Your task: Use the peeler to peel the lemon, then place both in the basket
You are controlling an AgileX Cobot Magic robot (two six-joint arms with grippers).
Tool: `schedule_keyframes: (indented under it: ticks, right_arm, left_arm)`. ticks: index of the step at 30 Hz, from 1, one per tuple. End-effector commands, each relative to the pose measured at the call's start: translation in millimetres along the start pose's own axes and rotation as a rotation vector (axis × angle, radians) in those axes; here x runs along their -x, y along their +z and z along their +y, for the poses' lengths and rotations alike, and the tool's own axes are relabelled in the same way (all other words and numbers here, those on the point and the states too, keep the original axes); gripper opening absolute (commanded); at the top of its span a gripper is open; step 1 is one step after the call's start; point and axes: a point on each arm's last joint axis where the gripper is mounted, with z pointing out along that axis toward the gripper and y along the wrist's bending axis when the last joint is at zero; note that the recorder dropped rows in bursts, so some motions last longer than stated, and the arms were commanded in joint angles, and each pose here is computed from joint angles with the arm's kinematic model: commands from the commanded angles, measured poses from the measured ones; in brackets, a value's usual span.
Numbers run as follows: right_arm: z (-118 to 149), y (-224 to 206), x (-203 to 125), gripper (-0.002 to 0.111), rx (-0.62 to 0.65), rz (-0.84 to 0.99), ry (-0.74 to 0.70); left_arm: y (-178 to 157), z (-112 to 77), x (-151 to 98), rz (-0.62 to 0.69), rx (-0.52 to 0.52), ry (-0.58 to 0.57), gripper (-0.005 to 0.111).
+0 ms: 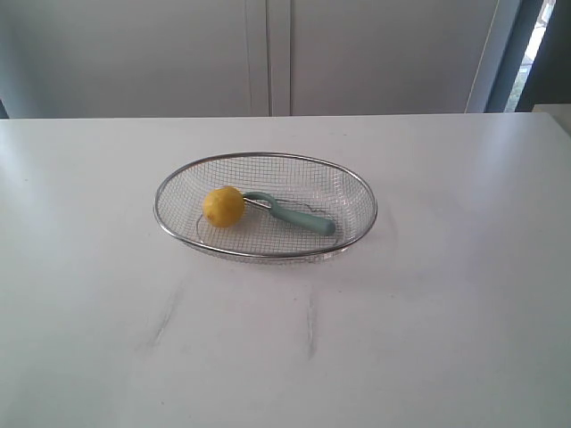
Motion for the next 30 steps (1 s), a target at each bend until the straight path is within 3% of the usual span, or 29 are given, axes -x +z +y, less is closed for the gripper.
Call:
schedule_keyframes:
  ticks: [1,30]
  right_arm:
    - [-3.3,-17.8,-12.1,0.000,-0.018,-0.071,-0.027]
    - [-2.5,-56.2,-163.6,0.000,0.008,-0.239,-0.037]
  left_arm:
    - [0.6,-0.4,-1.7,0.001,-0.004,0.002,0.000]
    - [0.6,-0.4,-1.7,0.001,-0.004,0.002,0.000]
